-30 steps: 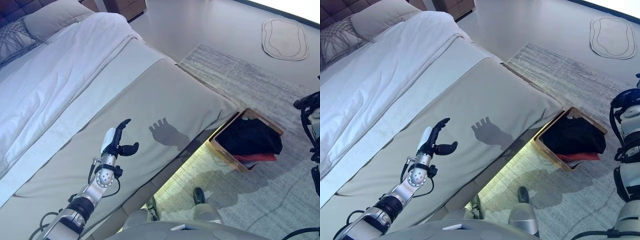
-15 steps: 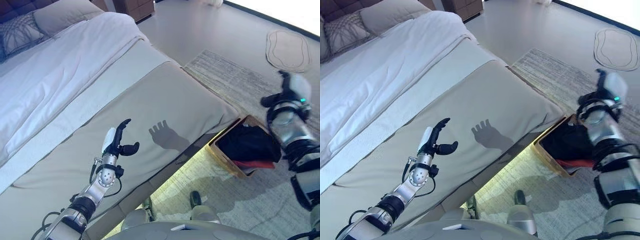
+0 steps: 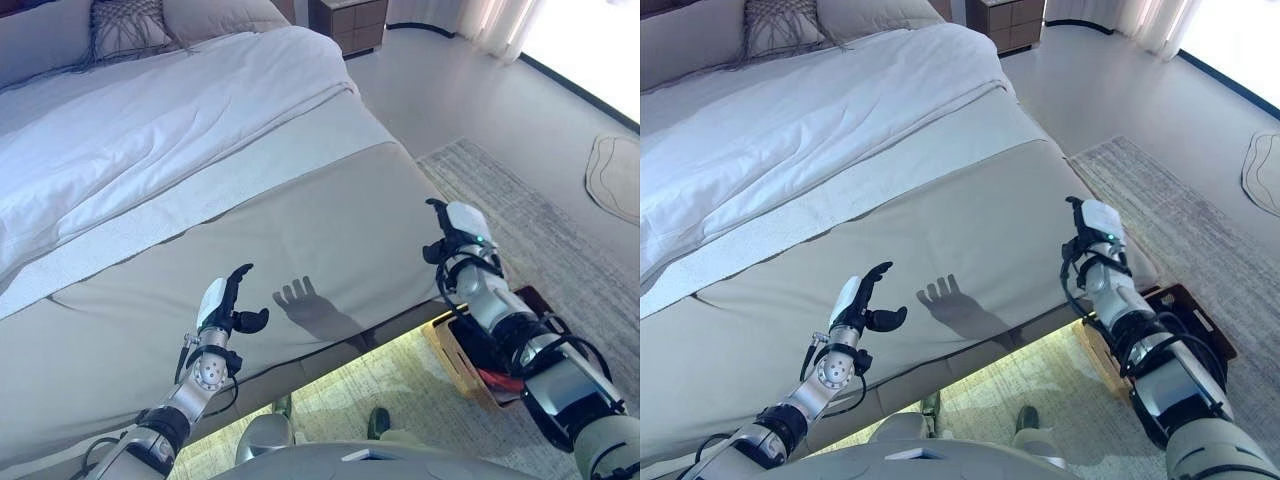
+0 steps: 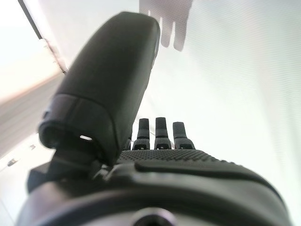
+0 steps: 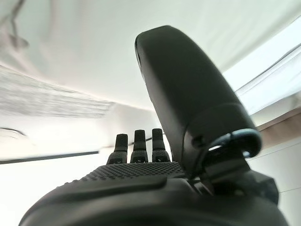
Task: Pick up the clothes from the bed and place them into the basket
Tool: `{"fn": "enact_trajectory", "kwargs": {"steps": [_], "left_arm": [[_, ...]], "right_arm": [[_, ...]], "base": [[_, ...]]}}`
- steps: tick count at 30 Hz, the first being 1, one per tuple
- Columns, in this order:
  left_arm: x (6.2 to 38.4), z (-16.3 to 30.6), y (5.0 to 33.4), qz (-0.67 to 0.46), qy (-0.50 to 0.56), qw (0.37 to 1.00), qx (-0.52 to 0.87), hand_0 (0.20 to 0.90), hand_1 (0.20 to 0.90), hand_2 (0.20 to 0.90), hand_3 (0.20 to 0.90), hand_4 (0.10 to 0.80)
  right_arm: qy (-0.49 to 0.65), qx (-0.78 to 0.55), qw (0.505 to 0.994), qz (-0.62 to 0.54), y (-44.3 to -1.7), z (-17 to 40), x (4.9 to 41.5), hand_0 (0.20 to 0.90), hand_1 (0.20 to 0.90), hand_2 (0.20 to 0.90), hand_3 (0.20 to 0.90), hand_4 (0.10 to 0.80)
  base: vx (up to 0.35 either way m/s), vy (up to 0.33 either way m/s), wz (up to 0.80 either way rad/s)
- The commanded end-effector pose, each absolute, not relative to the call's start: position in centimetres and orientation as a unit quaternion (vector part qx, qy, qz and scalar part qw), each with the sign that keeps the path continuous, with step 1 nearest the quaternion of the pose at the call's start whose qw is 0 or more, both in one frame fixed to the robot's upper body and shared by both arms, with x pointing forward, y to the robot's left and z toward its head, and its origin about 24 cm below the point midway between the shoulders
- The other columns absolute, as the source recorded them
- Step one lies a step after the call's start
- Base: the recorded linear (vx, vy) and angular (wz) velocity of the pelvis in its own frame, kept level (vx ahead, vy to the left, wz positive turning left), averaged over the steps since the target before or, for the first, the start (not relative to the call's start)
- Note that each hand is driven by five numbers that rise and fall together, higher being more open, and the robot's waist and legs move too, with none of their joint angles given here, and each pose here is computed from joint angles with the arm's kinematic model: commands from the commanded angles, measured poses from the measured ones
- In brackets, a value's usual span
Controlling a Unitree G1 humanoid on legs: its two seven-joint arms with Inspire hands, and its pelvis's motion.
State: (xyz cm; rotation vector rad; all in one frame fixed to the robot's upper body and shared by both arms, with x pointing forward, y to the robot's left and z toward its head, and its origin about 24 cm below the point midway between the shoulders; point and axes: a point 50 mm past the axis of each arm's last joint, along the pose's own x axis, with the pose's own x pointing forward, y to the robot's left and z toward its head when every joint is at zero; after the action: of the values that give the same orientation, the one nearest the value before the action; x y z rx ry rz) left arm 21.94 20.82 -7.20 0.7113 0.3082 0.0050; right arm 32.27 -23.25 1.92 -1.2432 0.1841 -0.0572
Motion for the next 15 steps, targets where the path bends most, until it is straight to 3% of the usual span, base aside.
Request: {"fn": "enact_trajectory", "kwargs": {"steps": [1,15], "left_arm": [[23.3,-5.9,20.5,0.017,0.096,0.936,0.339,0.9,0.9,0.9,0.9,0.8],[21.4,-7.6,20.7,0.004,0.144,0.932,0.331,0.9,0.9,0.9,0.9,0.8]], "right_arm": [[0.02,-0.627,0.777,-0.048,-23.3,2.2,31.2,0.9,0.9,0.9,0.9,0.8],[0.141,-0.512,0.847,0.002,-21.3,-5.0,25.3,0.9,0.9,0.9,0.9,0.8]], "base": [[0.03,0.052,0.08],[0.013,0.003,0.07]]}}
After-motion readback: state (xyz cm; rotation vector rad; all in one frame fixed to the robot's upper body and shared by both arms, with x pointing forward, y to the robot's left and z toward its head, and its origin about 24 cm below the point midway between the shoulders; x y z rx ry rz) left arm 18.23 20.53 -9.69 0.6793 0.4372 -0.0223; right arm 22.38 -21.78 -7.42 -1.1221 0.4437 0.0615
